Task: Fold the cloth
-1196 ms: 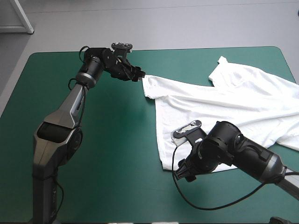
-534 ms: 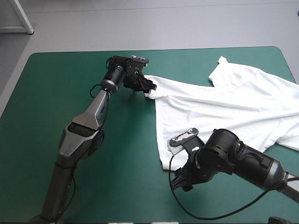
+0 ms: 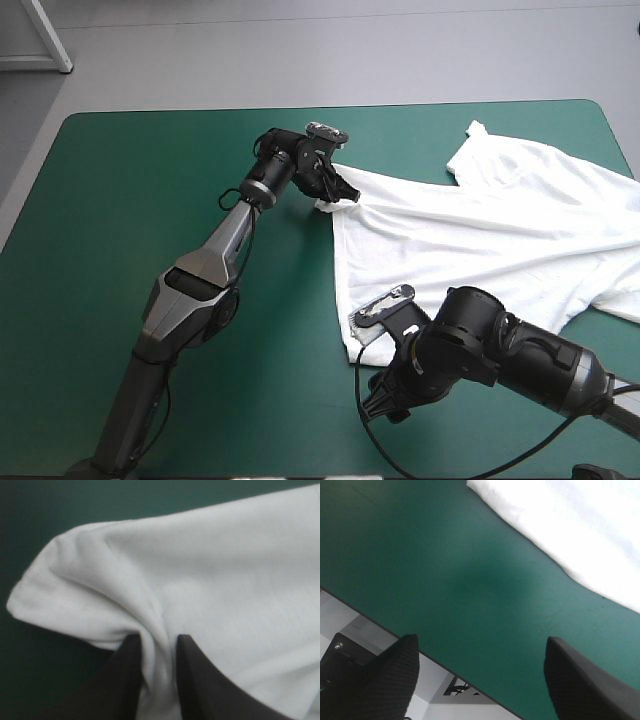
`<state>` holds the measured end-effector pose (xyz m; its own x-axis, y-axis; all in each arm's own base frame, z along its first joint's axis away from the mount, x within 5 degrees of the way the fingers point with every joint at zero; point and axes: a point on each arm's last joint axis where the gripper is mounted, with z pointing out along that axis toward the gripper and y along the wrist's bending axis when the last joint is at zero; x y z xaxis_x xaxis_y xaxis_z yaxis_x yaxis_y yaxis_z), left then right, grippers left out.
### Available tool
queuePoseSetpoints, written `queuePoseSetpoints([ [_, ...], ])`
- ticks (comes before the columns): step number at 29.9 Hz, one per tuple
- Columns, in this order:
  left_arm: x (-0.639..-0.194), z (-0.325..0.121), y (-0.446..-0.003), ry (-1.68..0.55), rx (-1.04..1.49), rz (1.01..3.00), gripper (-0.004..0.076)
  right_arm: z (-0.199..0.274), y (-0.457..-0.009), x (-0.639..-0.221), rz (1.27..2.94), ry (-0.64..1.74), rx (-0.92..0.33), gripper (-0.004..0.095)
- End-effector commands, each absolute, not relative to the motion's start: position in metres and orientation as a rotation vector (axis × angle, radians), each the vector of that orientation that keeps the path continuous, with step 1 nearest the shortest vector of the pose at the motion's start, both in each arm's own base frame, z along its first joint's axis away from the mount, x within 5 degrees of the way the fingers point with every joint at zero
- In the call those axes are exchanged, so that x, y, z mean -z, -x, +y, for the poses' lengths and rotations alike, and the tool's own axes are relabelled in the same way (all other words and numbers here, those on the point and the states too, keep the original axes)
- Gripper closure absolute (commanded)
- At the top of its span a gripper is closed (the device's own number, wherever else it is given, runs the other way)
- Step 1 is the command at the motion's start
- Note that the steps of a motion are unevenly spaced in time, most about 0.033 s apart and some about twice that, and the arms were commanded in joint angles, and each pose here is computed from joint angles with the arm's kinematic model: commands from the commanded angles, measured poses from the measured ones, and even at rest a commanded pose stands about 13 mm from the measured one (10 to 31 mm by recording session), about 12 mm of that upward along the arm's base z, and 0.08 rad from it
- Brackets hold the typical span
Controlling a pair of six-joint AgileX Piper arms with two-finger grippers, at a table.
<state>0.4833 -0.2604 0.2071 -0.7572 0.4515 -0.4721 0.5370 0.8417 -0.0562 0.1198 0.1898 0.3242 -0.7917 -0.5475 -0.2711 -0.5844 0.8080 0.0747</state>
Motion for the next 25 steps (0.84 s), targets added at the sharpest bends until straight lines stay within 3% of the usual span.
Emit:
queuePoseSetpoints([
  [1,-0.202,-0.259,-0.477,-0.766,0.186,2.642,0.0658,0.186,-0.121,-0.337,2.667,0.899,-0.231,0.0257],
  [3,-0.206,-0.257,-0.478,-0.771,0.139,2.627,0.0733,0.186,-0.123,-0.337,2.653,0.914,-0.206,0.0256],
  [8,-0.240,-0.250,-0.478,-0.753,0.079,2.550,0.0730,0.192,-0.129,-0.330,2.638,0.942,-0.161,0.0256],
  [14,-0.286,-0.246,-0.473,-0.702,0.188,2.434,0.0730,0.212,-0.141,-0.308,2.646,1.009,-0.127,0.0256],
  [20,-0.295,-0.239,-0.474,-0.679,0.220,2.425,0.0733,0.241,-0.158,-0.282,2.559,1.130,-0.142,0.0258],
  [25,-0.300,-0.233,-0.476,-0.664,0.219,2.420,0.0733,0.248,-0.178,-0.260,2.566,1.123,-0.079,0.0258],
])
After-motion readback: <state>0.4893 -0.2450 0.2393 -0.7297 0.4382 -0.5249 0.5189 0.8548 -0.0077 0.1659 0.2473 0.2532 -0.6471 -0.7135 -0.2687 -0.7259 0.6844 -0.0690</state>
